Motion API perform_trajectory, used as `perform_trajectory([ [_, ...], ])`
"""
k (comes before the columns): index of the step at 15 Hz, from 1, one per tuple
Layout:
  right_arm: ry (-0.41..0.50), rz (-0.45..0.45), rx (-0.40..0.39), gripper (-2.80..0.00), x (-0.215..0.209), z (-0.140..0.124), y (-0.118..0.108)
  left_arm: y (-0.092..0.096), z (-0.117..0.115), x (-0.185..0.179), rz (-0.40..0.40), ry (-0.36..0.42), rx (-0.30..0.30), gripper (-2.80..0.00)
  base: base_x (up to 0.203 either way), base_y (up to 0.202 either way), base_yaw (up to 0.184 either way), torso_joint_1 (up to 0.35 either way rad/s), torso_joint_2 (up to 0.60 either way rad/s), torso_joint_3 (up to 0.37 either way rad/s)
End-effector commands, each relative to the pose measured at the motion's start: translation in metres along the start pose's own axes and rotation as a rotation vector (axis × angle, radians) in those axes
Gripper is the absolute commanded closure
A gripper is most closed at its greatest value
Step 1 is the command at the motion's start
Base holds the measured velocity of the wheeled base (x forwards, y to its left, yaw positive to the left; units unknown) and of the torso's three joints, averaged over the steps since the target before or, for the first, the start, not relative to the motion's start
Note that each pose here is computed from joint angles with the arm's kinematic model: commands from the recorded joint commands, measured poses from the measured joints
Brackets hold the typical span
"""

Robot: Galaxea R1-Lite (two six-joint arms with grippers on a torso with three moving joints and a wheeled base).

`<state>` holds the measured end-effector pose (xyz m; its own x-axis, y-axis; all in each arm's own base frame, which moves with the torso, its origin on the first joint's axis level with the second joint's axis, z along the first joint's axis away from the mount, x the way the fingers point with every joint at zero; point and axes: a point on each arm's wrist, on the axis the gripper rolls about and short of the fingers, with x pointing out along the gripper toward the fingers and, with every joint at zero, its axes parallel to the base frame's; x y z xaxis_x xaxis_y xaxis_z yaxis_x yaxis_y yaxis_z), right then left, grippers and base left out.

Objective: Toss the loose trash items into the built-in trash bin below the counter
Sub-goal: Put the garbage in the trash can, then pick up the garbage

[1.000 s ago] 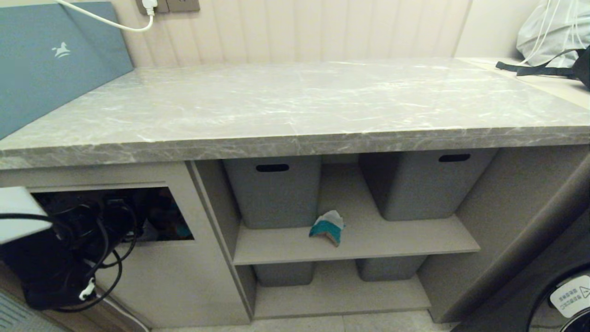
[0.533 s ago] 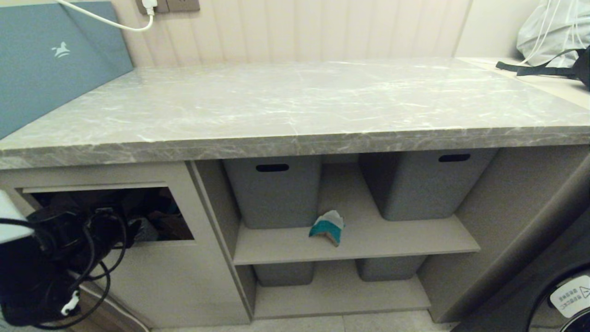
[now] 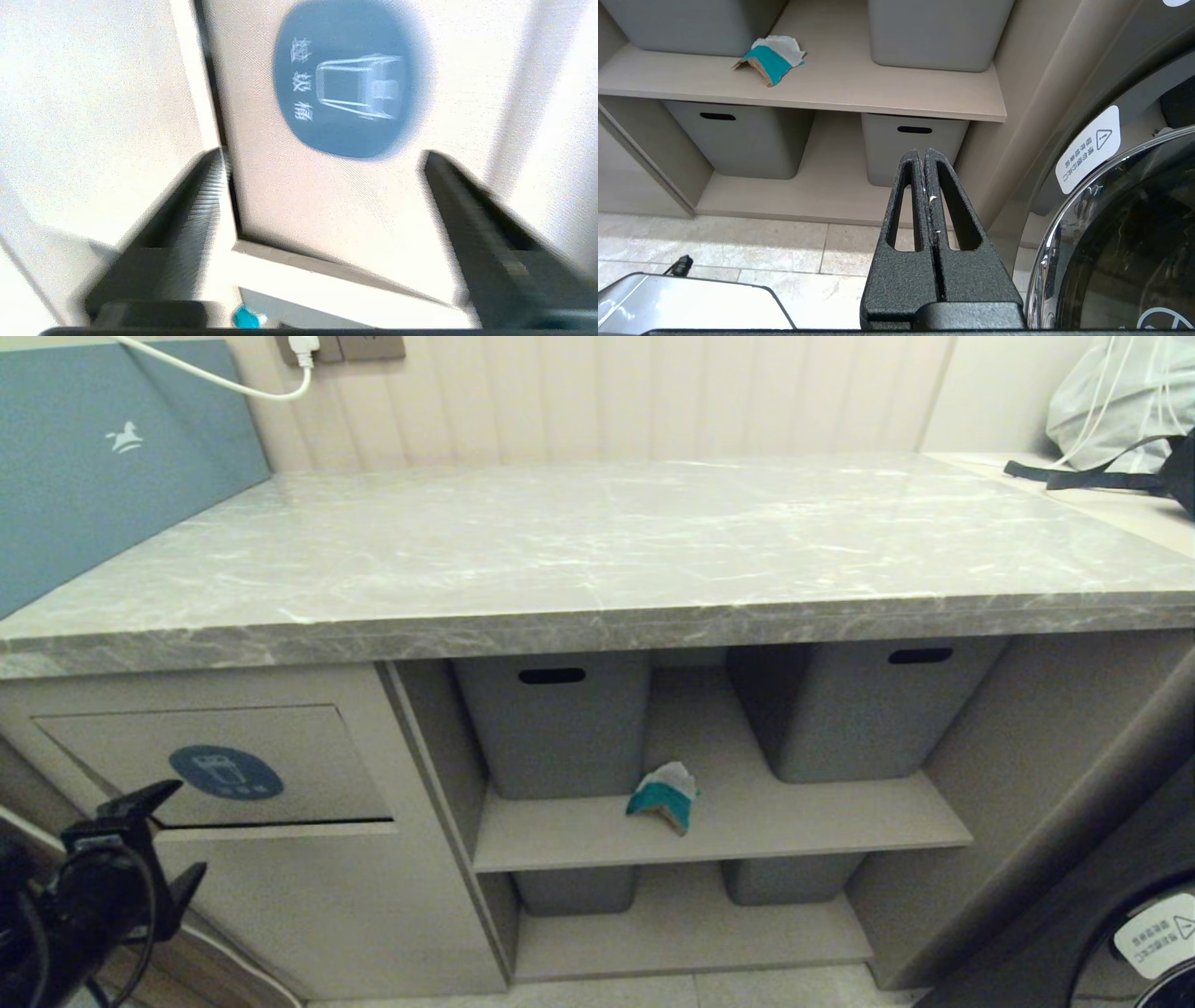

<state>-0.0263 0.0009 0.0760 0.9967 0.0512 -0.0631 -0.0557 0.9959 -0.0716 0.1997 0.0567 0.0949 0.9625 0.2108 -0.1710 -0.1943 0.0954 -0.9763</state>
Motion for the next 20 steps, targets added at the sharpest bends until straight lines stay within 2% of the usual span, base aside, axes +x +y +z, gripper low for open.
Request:
perform_trajectory([
  [1, -0.001, 0.001, 0.000, 0.00, 0.000, 0.000, 0.000, -0.015, 0.006, -0.027, -0.093, -0.051, 0.028, 0.00, 0.000, 0.000, 0.000, 0.000, 0.00, 0.000],
  [3, 0.000, 0.001, -0.002, 0.00, 0.000, 0.000, 0.000, -0.028, 0.009, -0.043, -0.167, -0.080, 0.148, 0.00, 0.000, 0.000, 0.000, 0.000, 0.00, 0.000],
  [4, 0.000, 0.001, 0.000, 0.00, 0.000, 0.000, 0.000, -0.035, 0.008, -0.050, -0.227, -0.046, 0.257, 0.00, 0.000, 0.000, 0.000, 0.000, 0.00, 0.000],
  [6, -0.001, 0.001, 0.000, 0.00, 0.000, 0.000, 0.000, -0.049, 0.004, -0.069, -0.384, 0.099, 0.511, 0.00, 0.000, 0.000, 0.000, 0.000, 0.00, 0.000],
  [8, -0.001, 0.001, 0.000, 0.00, 0.000, 0.000, 0.000, -0.057, -0.002, -0.086, -0.498, 0.197, 0.724, 0.00, 0.000, 0.000, 0.000, 0.000, 0.00, 0.000],
  [9, 0.000, 0.001, 0.000, 0.00, 0.000, 0.000, 0.000, -0.062, -0.007, -0.093, -0.549, 0.251, 0.812, 0.00, 0.000, 0.000, 0.000, 0.000, 0.00, 0.000],
  [12, 0.001, 0.001, 0.000, 0.00, 0.000, 0.000, 0.000, -0.086, -0.031, -0.110, -0.727, 0.442, 0.980, 0.00, 0.000, 0.000, 0.000, 0.000, 0.00, 0.000],
  [15, 0.001, 0.001, 0.000, 0.00, 0.000, 0.000, 0.000, -0.096, -0.057, -0.125, -0.912, 0.616, 1.228, 0.00, 0.000, 0.000, 0.000, 0.000, 0.00, 0.000],
  [16, 0.000, 0.001, 0.000, 0.00, 0.000, 0.000, 0.000, -0.095, -0.064, -0.129, -0.938, 0.654, 1.287, 0.00, 0.000, 0.000, 0.000, 0.000, 0.00, 0.000],
  [17, 0.000, 0.001, 0.000, 0.00, 0.000, 0.000, 0.000, -0.094, -0.069, -0.130, -0.924, 0.670, 1.322, 0.00, 0.000, 0.000, 0.000, 0.000, 0.00, 0.000],
  [19, 0.000, 0.001, 0.000, 0.00, 0.000, 0.000, 0.000, -0.090, -0.082, -0.127, -0.872, 0.708, 1.363, 0.00, 0.000, 0.000, 0.000, 0.000, 0.00, 0.000],
  [20, -0.002, -0.001, -0.010, 0.00, 0.000, 0.000, 0.000, -0.089, -0.089, -0.125, -0.875, 0.750, 1.367, 0.00, 0.000, 0.000, 0.000, 0.000, 0.00, 0.000],
])
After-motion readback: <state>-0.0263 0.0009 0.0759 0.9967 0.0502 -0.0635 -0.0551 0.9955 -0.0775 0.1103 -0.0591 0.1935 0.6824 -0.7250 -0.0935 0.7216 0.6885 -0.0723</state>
